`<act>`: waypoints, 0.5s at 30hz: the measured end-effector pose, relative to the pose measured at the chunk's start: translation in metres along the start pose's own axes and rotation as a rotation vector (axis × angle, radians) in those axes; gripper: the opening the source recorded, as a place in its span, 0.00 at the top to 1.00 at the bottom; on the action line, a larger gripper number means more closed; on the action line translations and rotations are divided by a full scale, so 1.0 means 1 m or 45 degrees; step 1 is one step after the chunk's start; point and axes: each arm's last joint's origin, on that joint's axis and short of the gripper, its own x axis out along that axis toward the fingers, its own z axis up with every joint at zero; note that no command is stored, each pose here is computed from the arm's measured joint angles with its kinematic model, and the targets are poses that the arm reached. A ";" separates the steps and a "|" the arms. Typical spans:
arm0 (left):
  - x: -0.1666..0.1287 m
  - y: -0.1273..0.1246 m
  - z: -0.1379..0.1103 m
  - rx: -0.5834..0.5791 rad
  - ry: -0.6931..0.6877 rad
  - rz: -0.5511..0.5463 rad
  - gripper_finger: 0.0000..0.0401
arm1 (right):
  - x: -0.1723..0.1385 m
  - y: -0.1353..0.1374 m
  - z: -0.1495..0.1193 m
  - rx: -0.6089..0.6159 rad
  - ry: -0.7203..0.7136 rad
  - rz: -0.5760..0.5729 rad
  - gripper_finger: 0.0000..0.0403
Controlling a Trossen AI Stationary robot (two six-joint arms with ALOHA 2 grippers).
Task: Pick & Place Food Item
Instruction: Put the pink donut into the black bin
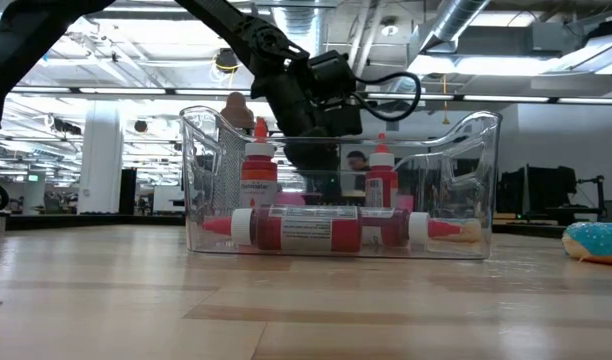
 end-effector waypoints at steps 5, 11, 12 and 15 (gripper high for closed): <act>0.000 0.001 -0.001 -0.001 0.007 0.017 0.57 | 0.000 0.000 0.000 0.000 0.000 0.000 0.47; 0.000 0.003 -0.002 0.025 0.036 0.056 0.58 | 0.000 0.000 0.000 -0.001 0.001 0.000 0.47; 0.000 0.003 -0.003 0.037 0.051 0.064 0.58 | 0.000 0.000 0.000 -0.001 0.003 0.000 0.47; 0.000 0.001 -0.006 0.077 0.104 0.069 0.60 | -0.001 0.000 -0.001 -0.004 0.007 0.002 0.47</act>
